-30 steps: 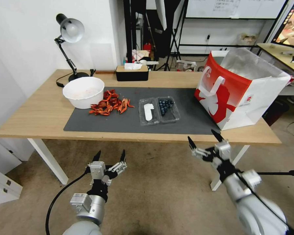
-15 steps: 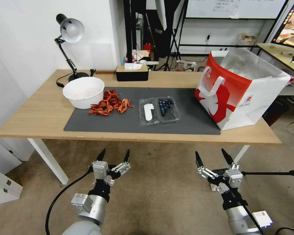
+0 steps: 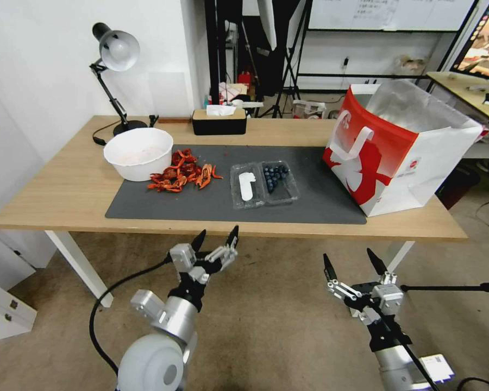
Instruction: Close the takeout container lid, then place the container into the takeout bag.
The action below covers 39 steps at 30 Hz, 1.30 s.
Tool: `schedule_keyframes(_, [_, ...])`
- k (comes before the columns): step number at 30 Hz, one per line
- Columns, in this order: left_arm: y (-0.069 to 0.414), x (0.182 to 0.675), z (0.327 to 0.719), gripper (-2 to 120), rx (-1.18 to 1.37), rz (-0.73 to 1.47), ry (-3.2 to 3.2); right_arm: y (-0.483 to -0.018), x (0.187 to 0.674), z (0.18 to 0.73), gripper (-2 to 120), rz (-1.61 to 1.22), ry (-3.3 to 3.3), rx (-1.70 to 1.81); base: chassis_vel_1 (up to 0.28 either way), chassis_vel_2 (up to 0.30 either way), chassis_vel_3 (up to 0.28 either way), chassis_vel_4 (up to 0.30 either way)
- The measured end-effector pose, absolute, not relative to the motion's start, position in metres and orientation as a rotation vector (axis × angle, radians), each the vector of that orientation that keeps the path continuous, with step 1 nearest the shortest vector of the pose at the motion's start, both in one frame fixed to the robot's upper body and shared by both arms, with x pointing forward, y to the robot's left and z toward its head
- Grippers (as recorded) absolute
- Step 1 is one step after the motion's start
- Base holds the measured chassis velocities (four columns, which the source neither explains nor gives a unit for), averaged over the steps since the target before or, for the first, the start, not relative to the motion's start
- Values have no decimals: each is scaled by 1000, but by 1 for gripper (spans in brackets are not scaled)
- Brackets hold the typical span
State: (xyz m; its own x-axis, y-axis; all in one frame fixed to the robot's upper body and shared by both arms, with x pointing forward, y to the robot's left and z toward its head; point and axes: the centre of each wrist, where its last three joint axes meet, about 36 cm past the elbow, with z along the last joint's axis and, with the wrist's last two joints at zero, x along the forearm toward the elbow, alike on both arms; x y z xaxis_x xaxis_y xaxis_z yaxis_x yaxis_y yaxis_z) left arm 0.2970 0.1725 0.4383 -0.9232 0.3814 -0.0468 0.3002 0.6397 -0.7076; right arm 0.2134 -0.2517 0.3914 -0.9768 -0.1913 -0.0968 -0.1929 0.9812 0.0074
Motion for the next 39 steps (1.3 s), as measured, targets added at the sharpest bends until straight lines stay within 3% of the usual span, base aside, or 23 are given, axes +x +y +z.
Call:
schedule_keyframes(7, [164,337,482,100,-584,1507,-2350,-246,201,392,100,-12,3032,-255,0,0,0,0])
schedule_keyframes(21, [98,390,483,100,-652,1447,-2193,-237,195,392,100,-60,3018,-215,0,0,0,0])
schedule_keyframes(39, [50,437,471,100,-472,1398,-2192,-234,193,382,100,-54,3022,-178,0,0,0,0])
